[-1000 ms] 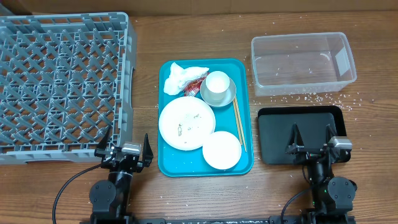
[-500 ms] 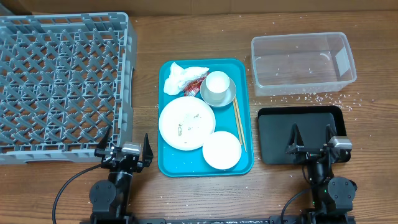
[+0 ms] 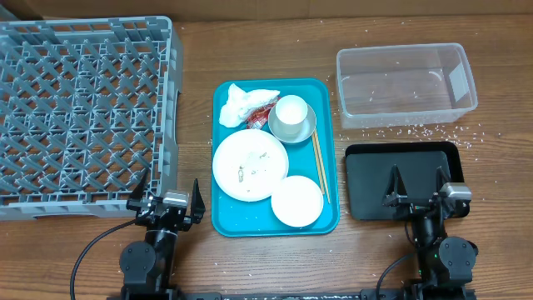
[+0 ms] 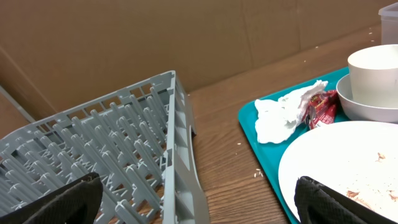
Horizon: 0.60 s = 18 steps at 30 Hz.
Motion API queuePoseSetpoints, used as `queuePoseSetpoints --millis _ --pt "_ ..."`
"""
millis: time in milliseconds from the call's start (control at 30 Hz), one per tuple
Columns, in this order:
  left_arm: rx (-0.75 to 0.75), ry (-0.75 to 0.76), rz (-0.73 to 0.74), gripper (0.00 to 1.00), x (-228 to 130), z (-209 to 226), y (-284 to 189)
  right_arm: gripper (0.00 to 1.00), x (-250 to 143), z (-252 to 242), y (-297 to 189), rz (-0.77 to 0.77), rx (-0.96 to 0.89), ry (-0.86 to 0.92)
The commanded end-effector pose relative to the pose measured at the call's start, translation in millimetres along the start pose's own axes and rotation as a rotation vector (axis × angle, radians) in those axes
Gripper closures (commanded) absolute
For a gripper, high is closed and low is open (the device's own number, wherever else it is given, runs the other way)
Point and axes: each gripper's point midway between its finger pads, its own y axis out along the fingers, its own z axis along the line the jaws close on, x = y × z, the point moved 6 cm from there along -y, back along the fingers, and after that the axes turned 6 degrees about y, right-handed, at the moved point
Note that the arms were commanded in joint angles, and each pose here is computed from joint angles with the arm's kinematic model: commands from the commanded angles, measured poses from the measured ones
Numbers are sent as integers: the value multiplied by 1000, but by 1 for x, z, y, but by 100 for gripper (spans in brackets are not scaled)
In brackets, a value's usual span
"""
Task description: Sort waste into correct bins and load items into the dishwasher
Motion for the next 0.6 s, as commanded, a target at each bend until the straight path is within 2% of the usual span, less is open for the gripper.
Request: queuePoseSetpoints --millis 0,467,567 --pt "10 7 11 0 -3 1 0 0 -2 0 0 -3 7 -8" --pt "62 69 39 0 -6 7 0 0 -2 0 0 -3 7 -8" --pt "40 61 -15 0 3 6 0 0 -2 0 0 -3 7 -8"
